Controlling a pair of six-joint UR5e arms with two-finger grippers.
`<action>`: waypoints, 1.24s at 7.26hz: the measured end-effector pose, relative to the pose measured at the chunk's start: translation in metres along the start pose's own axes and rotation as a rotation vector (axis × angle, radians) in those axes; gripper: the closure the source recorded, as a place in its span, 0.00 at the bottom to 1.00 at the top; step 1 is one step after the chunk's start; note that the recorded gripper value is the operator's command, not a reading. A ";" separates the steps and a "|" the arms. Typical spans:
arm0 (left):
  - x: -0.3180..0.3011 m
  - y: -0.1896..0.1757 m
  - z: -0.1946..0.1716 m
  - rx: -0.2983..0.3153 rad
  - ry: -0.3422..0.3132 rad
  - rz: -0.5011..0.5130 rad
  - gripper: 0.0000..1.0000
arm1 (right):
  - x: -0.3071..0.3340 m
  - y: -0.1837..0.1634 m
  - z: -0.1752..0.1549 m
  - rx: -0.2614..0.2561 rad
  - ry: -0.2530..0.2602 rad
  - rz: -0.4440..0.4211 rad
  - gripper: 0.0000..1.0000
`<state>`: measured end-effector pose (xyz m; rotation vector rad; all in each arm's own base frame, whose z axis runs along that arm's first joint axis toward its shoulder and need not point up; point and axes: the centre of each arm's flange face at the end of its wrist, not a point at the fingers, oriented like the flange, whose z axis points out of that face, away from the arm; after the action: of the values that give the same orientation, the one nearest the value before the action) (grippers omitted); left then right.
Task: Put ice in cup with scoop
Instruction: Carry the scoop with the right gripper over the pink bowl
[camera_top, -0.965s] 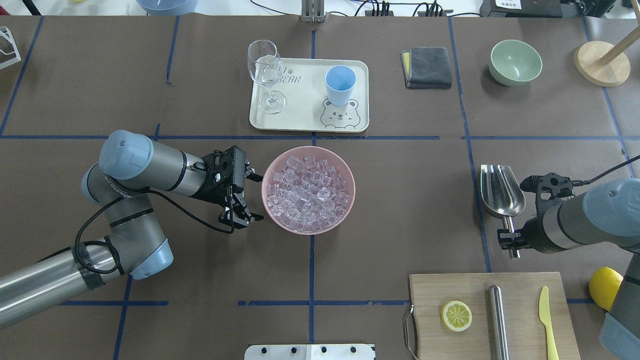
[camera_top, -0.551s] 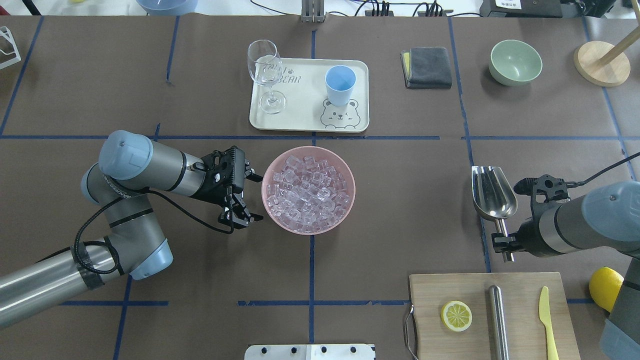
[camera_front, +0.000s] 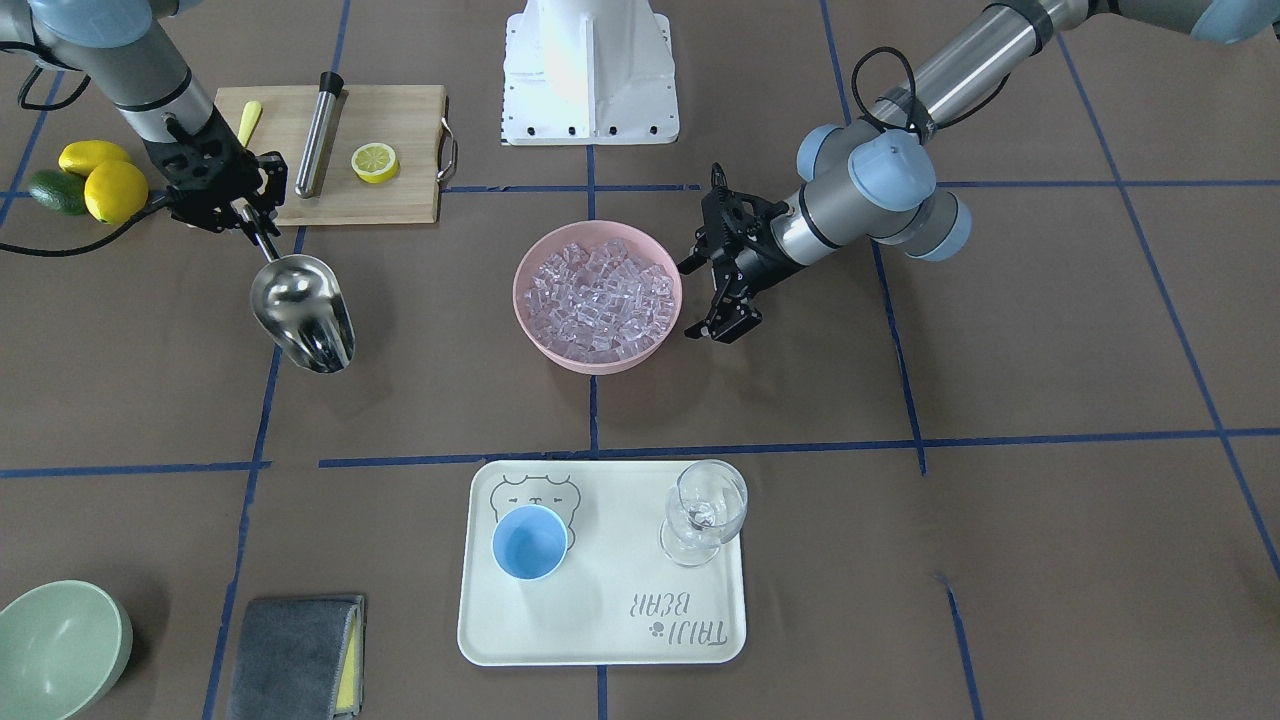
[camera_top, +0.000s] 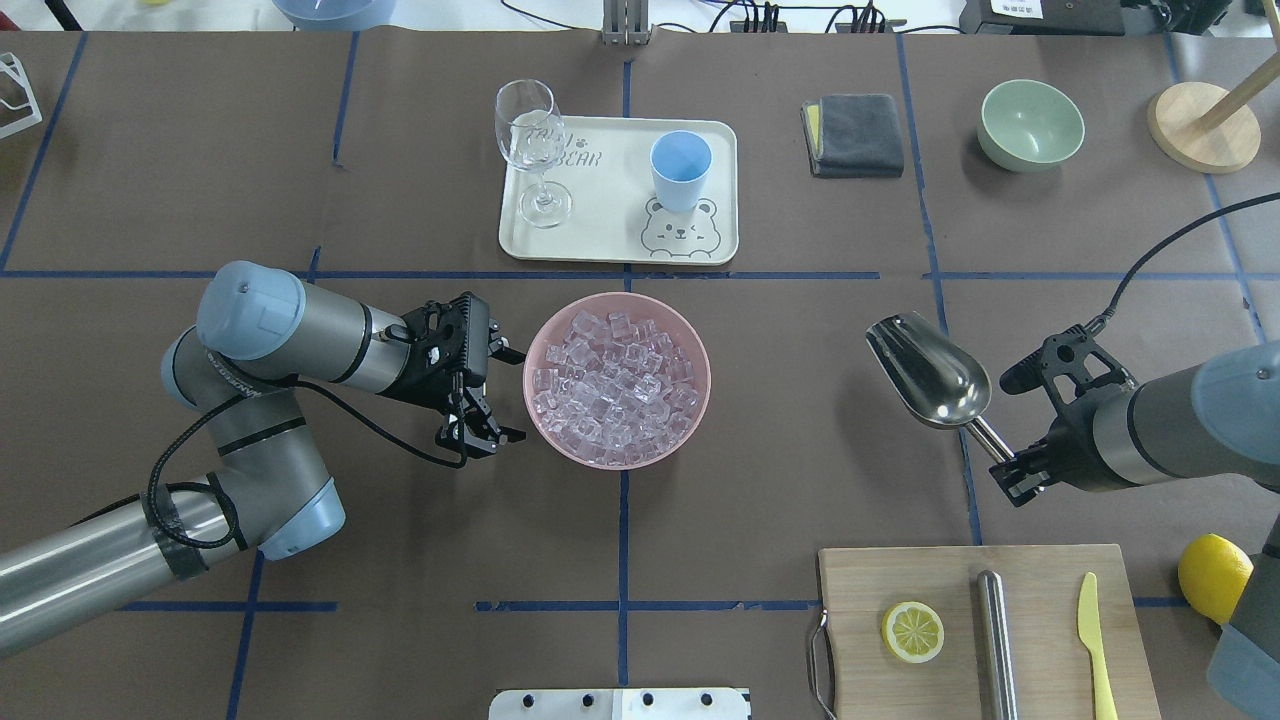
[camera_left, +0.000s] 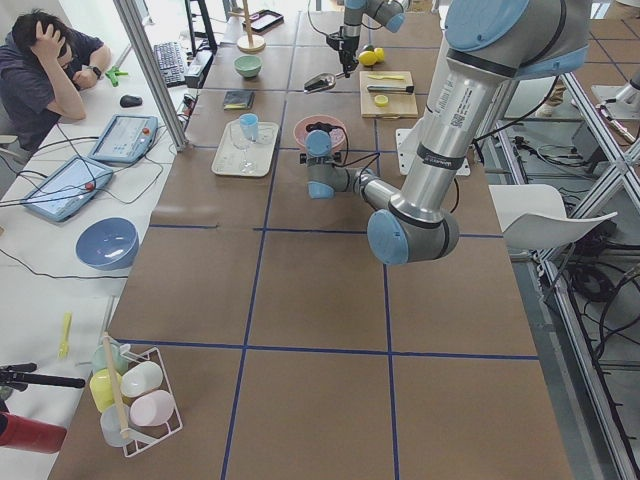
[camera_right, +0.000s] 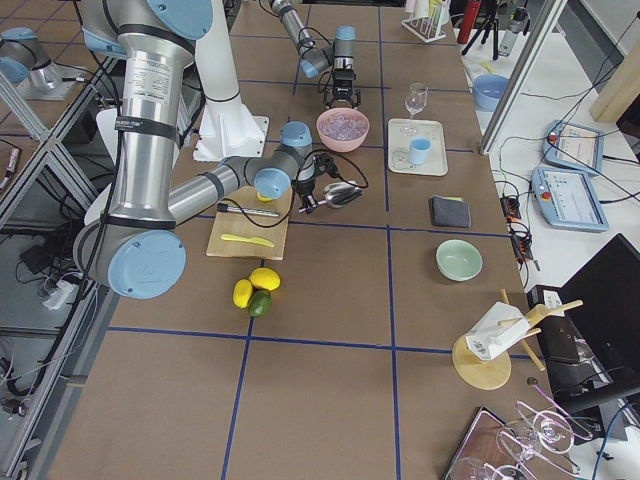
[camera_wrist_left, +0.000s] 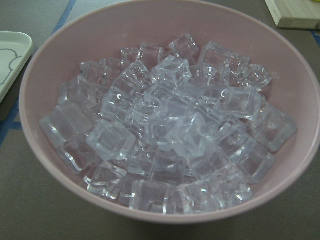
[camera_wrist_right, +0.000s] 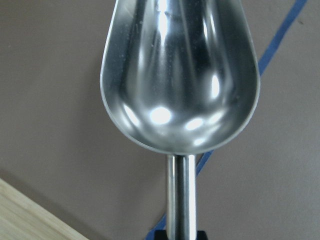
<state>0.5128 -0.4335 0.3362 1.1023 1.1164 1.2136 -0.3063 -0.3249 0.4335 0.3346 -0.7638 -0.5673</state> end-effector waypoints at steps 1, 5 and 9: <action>0.000 0.000 -0.001 0.002 -0.001 0.001 0.00 | 0.000 -0.006 -0.008 -0.013 0.011 -0.131 1.00; 0.001 0.000 -0.004 0.023 -0.002 -0.002 0.00 | -0.036 -0.096 -0.072 -0.190 -0.008 -0.295 1.00; 0.001 0.000 -0.004 0.030 -0.002 -0.009 0.00 | -0.120 -0.174 -0.128 -0.386 0.040 -0.317 1.00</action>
<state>0.5085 -0.4320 0.3353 1.1201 1.1400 1.1917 -0.3461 -0.3822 0.1967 0.1078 -0.5491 -0.9868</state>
